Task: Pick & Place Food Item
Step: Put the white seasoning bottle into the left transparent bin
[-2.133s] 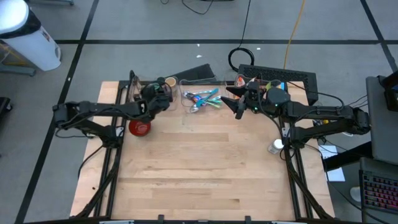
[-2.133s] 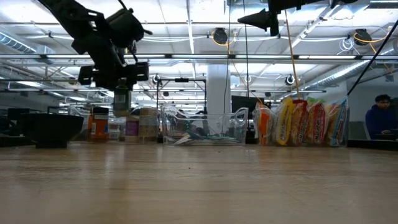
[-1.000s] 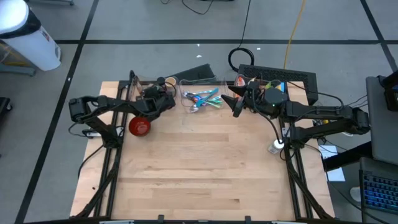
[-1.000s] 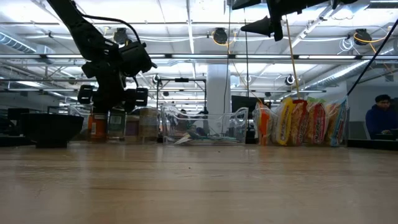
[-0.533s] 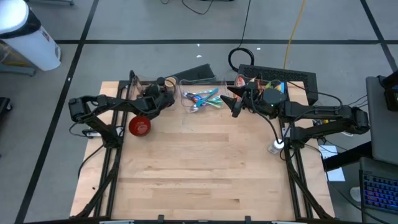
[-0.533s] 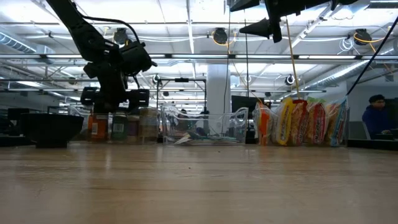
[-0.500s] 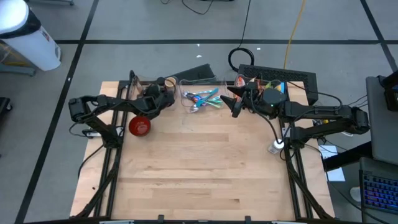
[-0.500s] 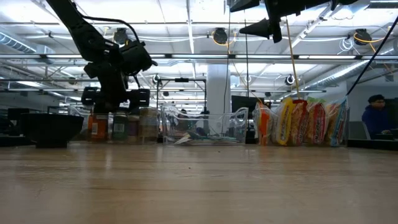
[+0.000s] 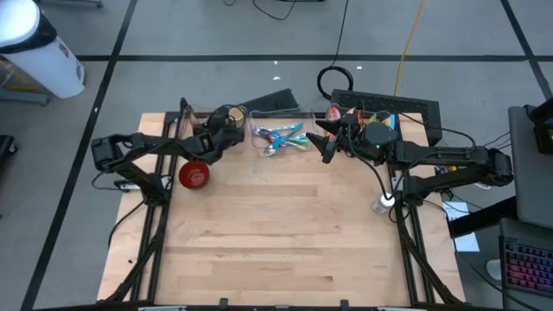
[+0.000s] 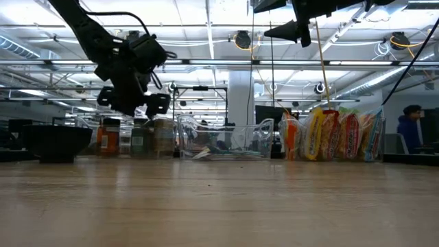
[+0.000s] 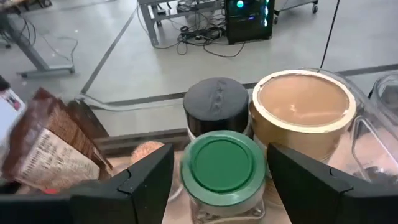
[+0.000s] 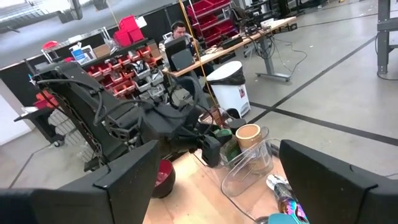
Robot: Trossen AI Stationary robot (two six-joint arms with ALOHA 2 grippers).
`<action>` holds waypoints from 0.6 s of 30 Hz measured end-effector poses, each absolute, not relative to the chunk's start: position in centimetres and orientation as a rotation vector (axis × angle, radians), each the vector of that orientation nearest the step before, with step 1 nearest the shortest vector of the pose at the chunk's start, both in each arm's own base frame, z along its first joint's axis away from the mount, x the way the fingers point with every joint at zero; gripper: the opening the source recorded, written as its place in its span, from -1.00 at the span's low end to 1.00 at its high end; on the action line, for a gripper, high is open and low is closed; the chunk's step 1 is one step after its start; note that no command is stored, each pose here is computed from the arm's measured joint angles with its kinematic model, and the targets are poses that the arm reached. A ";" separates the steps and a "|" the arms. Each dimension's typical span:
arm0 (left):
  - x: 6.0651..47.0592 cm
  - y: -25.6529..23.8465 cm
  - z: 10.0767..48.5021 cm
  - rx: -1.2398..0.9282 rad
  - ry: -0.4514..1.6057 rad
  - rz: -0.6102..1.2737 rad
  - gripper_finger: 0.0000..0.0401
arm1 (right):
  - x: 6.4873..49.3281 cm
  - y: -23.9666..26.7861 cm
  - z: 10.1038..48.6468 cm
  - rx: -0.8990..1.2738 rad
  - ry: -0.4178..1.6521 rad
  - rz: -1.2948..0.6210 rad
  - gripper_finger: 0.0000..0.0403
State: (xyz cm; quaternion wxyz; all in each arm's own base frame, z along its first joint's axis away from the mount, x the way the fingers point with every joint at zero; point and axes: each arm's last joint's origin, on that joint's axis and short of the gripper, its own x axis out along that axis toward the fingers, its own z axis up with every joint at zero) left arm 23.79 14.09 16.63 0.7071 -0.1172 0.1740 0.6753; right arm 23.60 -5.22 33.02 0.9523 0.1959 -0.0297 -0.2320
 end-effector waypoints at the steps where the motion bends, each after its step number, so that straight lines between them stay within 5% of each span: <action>1: 23.7 14.0 16.8 -0.248 0.396 1.496 0.33 | 23.6 -5.2 33.0 0.398 -0.060 -0.471 0.59; 18: 21.5 12.8 23.4 -0.087 0.348 1.349 0.33 | 23.5 -5.0 33.4 0.334 -0.051 -0.355 0.59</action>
